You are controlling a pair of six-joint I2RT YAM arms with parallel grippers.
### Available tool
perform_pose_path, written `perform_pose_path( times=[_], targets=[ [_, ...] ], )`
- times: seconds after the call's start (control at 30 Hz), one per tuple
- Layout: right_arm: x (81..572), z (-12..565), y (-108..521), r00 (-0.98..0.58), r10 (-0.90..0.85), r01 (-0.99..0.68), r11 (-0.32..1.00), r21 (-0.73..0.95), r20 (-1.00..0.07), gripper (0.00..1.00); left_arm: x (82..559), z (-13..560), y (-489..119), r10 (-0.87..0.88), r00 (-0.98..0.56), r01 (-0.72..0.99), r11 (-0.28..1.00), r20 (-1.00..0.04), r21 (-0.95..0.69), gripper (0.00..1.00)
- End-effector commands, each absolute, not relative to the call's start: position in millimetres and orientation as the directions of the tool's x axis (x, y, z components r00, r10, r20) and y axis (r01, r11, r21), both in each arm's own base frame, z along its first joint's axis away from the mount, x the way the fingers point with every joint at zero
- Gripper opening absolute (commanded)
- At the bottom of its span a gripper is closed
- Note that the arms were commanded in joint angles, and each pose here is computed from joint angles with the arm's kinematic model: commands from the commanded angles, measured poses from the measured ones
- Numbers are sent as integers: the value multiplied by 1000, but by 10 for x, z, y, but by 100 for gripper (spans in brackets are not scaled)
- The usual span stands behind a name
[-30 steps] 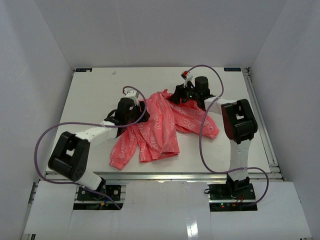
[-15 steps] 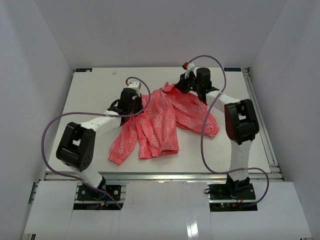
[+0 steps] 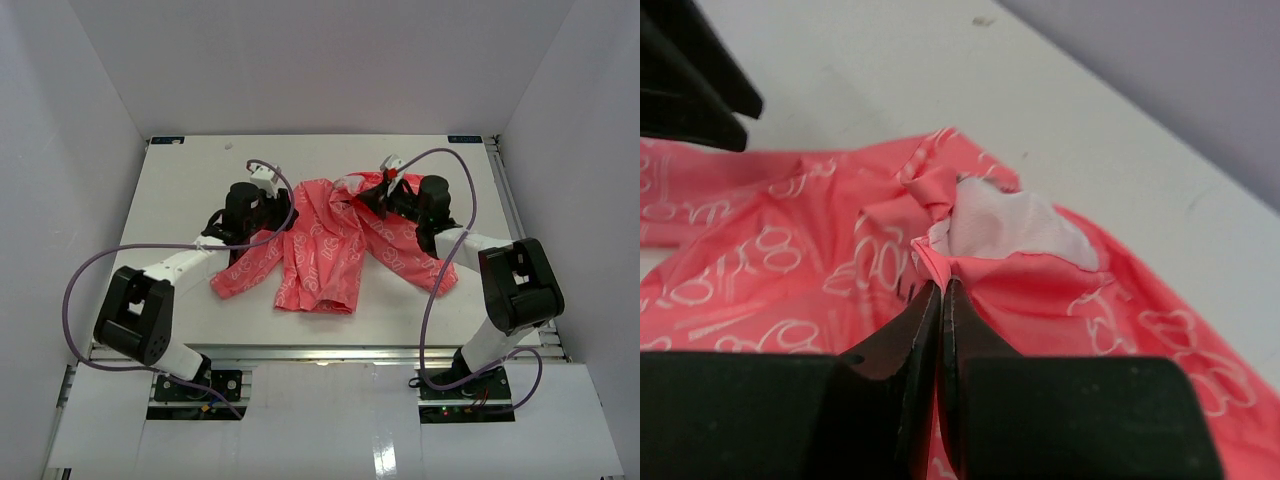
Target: Zip up the jacket
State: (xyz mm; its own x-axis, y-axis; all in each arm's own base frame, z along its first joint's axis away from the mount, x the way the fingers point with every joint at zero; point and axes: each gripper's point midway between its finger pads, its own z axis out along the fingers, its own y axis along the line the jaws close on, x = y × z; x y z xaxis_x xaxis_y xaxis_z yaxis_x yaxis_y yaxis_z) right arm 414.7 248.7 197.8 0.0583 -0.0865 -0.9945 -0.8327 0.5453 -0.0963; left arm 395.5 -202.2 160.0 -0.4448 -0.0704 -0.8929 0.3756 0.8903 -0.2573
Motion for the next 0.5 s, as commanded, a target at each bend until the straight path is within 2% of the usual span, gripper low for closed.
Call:
perform_pose_path(
  times=[0.0, 0.17, 0.37, 0.43, 0.47],
  targets=[
    [3914, 2139, 2614, 181, -27, -877, 448, -174, -983, 8, 3977, 1660, -2478, 16, -394, 634, 729, -919, -258, 59],
    [3899, 2101, 2635, 185, -30, -887, 425, -180, -982, 8, 4200, 1632, -2587, 85, -323, 692, 700, -943, -174, 65],
    [3887, 1994, 2602, 175, -57, -882, 435, -182, -983, 8, 4544, 1357, -2606, 144, -379, 651, 744, -914, -153, 65],
    [3900, 1967, 2568, 172, -67, -874, 449, -184, -983, 8, 4629, 1165, -2583, 162, -411, 626, 765, -897, -149, 59],
    [3892, 1955, 2553, 171, -71, -873, 452, -184, -983, 8, 4663, 1084, -2544, 171, -430, 609, 780, -886, -145, 47]
  ],
)
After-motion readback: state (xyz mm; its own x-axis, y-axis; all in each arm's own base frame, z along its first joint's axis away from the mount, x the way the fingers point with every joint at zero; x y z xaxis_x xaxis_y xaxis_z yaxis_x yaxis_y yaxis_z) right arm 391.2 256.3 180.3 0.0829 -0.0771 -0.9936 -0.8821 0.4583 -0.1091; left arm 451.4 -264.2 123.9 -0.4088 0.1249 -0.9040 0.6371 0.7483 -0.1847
